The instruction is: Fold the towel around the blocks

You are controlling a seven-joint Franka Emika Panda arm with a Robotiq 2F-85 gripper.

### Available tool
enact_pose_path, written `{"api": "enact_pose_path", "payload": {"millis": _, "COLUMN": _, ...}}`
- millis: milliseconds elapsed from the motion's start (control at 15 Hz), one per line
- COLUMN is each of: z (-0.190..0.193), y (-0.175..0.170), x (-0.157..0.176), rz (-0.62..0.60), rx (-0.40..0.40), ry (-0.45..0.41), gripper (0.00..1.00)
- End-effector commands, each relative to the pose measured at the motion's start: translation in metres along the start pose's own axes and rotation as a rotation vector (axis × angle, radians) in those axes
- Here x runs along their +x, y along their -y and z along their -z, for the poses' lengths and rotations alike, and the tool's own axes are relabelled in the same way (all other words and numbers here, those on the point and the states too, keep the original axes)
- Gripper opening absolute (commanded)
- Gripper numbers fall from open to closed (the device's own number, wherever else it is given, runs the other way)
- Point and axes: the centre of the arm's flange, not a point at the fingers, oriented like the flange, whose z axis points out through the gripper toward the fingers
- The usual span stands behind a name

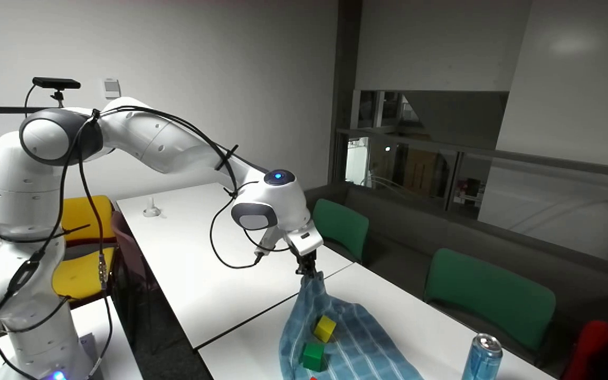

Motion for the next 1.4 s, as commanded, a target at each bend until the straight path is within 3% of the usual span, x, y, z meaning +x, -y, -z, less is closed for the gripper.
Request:
{"api": "enact_pose_path", "payload": {"millis": 0, "z": -0.017, "y": -0.005, "x": 0.034, "rz": -0.019, "rx": 0.0, "ry": 0.005, "gripper": 0.01}}
{"api": "enact_pose_path", "payload": {"millis": 733, "z": -0.067, "y": -0.084, "x": 0.086, "rz": -0.174, "rx": -0.038, "ry": 0.004, "gripper": 0.01}}
{"api": "enact_pose_path", "payload": {"millis": 1200, "z": -0.089, "y": -0.082, "x": 0.099, "rz": -0.181, "rx": -0.045, "ry": 0.017, "gripper": 0.01}}
{"api": "enact_pose_path", "payload": {"millis": 1267, "z": -0.095, "y": -0.079, "x": 0.098, "rz": -0.179, "rx": -0.047, "ry": 0.025, "gripper": 0.28}}
{"api": "enact_pose_path", "payload": {"millis": 1333, "z": -0.099, "y": -0.076, "x": 0.096, "rz": -0.172, "rx": -0.046, "ry": 0.031, "gripper": 0.3}}
